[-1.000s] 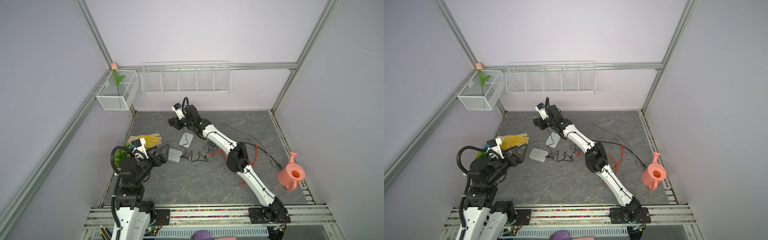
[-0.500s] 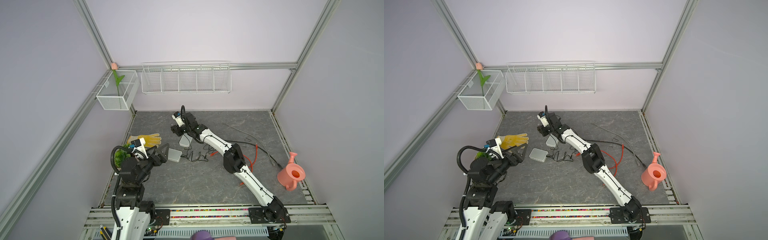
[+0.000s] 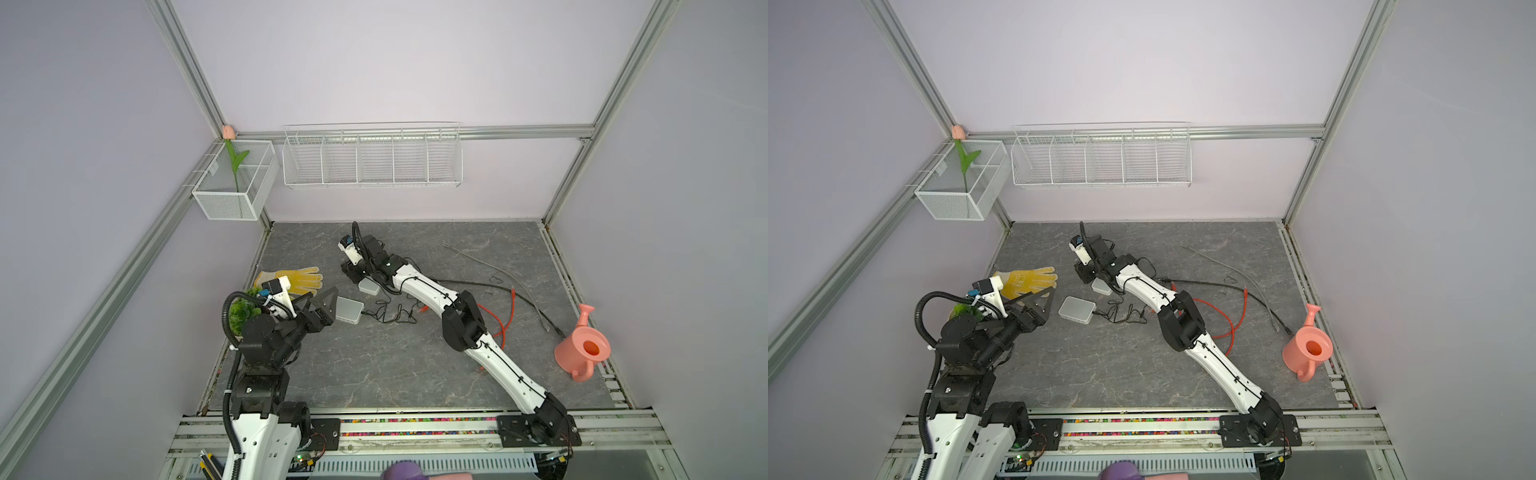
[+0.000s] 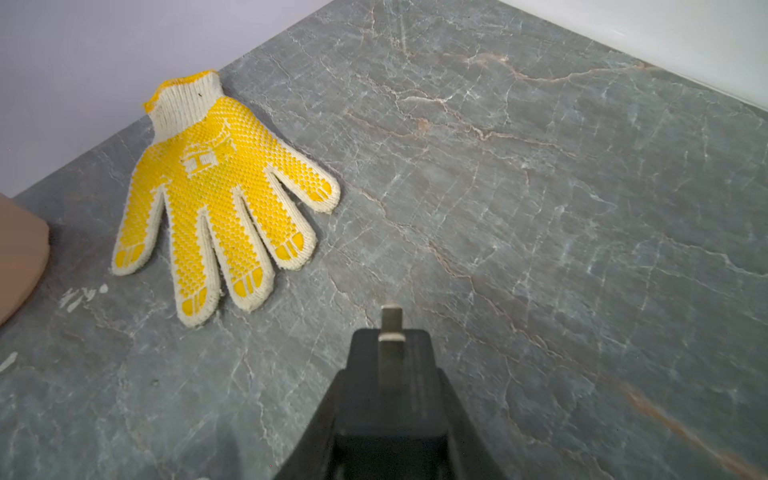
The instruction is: Insert the plug into the switch port
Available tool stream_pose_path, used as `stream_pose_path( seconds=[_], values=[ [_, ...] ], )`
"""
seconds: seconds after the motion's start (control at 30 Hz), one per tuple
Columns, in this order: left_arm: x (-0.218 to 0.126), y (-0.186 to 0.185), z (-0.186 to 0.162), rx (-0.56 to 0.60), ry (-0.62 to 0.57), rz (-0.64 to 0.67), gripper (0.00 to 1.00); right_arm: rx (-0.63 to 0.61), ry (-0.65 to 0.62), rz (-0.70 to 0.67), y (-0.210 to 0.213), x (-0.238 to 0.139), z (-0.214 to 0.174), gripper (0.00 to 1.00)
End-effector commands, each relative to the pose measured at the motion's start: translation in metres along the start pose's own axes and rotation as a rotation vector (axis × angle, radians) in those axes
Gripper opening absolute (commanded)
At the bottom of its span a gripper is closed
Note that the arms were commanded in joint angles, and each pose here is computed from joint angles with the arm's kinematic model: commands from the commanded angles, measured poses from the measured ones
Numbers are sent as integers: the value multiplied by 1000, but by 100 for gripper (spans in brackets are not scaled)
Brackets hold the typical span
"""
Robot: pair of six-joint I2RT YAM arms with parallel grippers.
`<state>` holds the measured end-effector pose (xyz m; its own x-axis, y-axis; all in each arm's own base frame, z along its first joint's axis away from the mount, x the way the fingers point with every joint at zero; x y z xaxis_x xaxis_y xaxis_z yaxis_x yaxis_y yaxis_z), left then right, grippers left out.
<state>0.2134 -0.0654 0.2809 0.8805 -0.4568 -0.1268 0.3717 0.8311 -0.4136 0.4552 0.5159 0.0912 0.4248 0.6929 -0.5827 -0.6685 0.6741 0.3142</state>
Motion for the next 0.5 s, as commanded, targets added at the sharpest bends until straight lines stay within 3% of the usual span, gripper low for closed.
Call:
stream_pose_path(
  seconds=[0.0, 0.07, 0.3, 0.47],
  values=[
    [2, 7, -8, 9, 17, 25, 100, -44, 16, -35, -1, -5, -1, 32],
    [3, 9, -11, 2, 20, 30, 100, -51, 20, -44, -1, -7, -1, 33],
    [10, 15, -14, -21, 33, 46, 100, -78, 56, -45, 3, -15, -2, 59],
    [18, 22, -20, -35, 60, 68, 100, -97, 54, -21, 18, -37, 13, 69]
  ],
)
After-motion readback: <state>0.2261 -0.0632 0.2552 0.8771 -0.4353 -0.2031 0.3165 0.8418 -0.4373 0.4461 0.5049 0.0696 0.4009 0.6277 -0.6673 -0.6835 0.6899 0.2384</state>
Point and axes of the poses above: each gripper's point midway between its finger pads, its own x axis out along the fingers, its own y axis along the line the jaws close on, z = x × y, the point moved 4 cm from there along -x, back along the fingers, and after that the axes turned 13 degrees about x, right-handed, at the moved point
